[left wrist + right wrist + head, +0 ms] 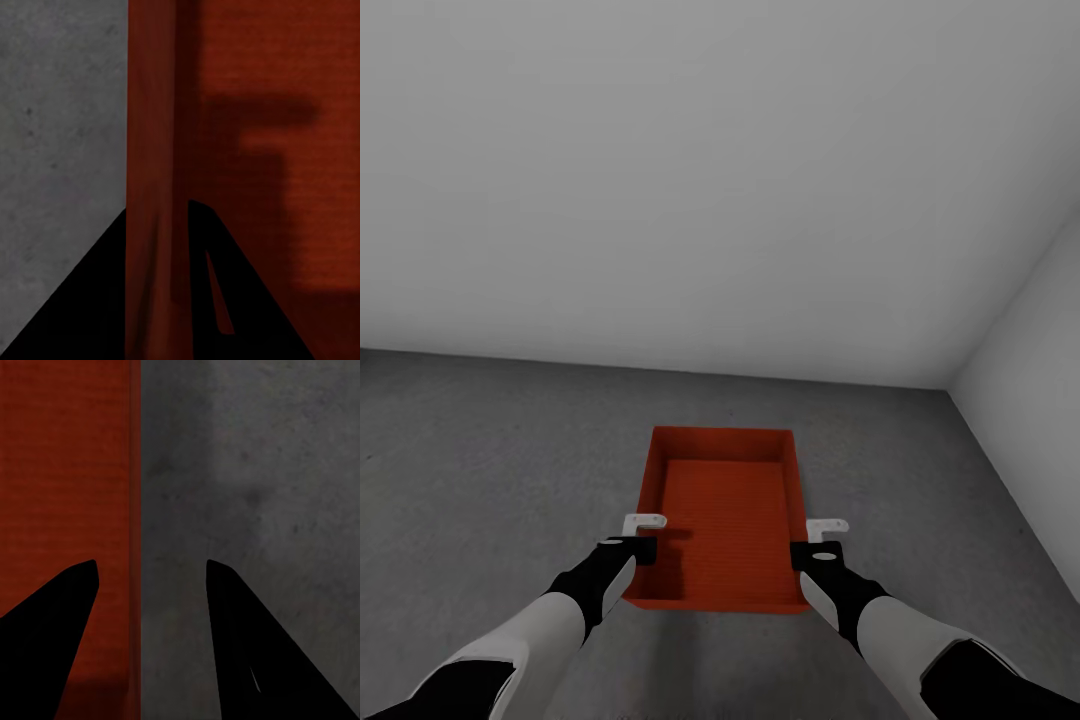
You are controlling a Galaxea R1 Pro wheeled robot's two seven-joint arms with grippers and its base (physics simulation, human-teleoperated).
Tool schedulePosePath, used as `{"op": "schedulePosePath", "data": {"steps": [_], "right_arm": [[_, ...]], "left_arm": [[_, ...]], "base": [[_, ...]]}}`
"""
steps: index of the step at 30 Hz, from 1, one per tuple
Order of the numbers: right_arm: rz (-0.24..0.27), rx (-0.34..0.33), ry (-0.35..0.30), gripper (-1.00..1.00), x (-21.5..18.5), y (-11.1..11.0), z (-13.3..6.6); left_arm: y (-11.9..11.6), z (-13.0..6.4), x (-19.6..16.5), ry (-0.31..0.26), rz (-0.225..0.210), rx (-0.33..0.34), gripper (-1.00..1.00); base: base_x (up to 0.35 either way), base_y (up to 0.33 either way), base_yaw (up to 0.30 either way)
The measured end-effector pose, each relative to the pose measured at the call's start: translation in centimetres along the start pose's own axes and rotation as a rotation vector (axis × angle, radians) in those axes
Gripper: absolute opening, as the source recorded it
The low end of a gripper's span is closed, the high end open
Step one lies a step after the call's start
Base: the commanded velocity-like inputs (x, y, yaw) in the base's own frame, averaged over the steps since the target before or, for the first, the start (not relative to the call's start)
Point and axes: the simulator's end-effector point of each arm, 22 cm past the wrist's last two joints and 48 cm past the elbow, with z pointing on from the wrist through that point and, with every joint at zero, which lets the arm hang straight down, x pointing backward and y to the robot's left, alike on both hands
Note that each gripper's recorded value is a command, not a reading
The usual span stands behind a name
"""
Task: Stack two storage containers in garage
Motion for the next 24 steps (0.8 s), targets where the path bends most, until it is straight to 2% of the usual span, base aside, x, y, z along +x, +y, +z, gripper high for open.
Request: {"op": "schedulePosePath", "data": {"steps": [24], "right_arm": [[-0.003, -0.001, 0.02, -1.0, 1.1, 0.2, 0.6]], "left_arm": [[0.0, 0.7, 1.1, 0.02, 0.0, 0.0, -1.0]], "base": [[0.0, 0.0, 0.0]]}}
